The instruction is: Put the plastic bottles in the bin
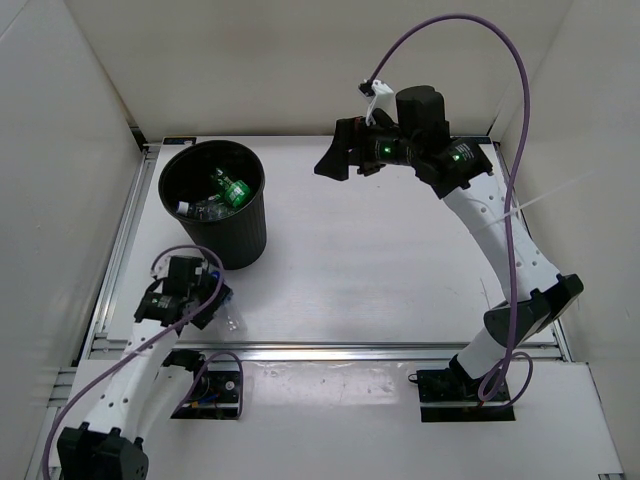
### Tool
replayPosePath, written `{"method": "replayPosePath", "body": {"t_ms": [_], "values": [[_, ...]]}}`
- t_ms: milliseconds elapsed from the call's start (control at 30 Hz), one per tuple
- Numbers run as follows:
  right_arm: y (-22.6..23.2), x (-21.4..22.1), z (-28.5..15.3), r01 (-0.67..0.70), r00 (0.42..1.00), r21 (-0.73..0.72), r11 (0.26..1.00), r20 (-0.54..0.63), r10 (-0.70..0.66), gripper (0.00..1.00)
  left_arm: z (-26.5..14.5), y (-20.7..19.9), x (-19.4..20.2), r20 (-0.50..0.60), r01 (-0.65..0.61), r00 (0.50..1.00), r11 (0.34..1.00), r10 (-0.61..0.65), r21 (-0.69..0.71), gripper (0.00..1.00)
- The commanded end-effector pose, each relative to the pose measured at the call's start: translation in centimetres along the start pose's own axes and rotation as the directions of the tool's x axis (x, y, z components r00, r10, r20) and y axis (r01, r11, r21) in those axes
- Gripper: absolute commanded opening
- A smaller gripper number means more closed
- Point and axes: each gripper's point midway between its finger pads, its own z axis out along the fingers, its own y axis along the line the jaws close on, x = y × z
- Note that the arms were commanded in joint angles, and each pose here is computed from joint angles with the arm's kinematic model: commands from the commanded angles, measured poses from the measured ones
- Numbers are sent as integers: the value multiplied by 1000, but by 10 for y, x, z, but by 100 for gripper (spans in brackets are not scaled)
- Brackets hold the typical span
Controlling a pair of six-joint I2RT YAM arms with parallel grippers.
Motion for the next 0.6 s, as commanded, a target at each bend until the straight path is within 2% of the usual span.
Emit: {"method": "replayPosePath", "body": {"t_ms": [0,33,100,133,200,233,267,333,467,567], "values": [[12,-12,-14,40,998,-21,999,54,-38,100,-49,-33,-39,132,48,989,995,-60,89,59],[12,-12,-14,40,998,-21,999,54,-38,100,-80,-40,-52,167,51,984,994,-66,94,59],[12,-12,-14,40,998,-21,999,54,-38,100,-111,-40,-73,249,88,963,994,-103,70,59],[12,-12,-14,40,998,-21,999,54,-38,100,-144,-55,-90,292,93,949,989,-122,111,59],[9,-7,-9,31,999,-26,999,33,-30,100,-170,-55,-98,310,87,944,992,-112,94,58],[9,-7,-9,31,999,-26,999,33,-30,100,-195,-70,-111,336,90,933,987,-130,133,58],[9,-7,-9,22,999,-26,999,33,-21,100,-205,-76,-116,346,67,931,988,-112,140,55],[10,-7,-7,22,999,-37,999,30,-21,100,-229,-100,-137,386,50,915,982,-118,182,55],[12,-11,-3,18,999,-50,999,34,-16,100,-250,-159,-178,469,-21,875,960,-117,279,56],[15,-14,-4,23,999,-61,998,40,-21,100,-240,-202,-203,508,-65,853,942,-118,329,58]]}}
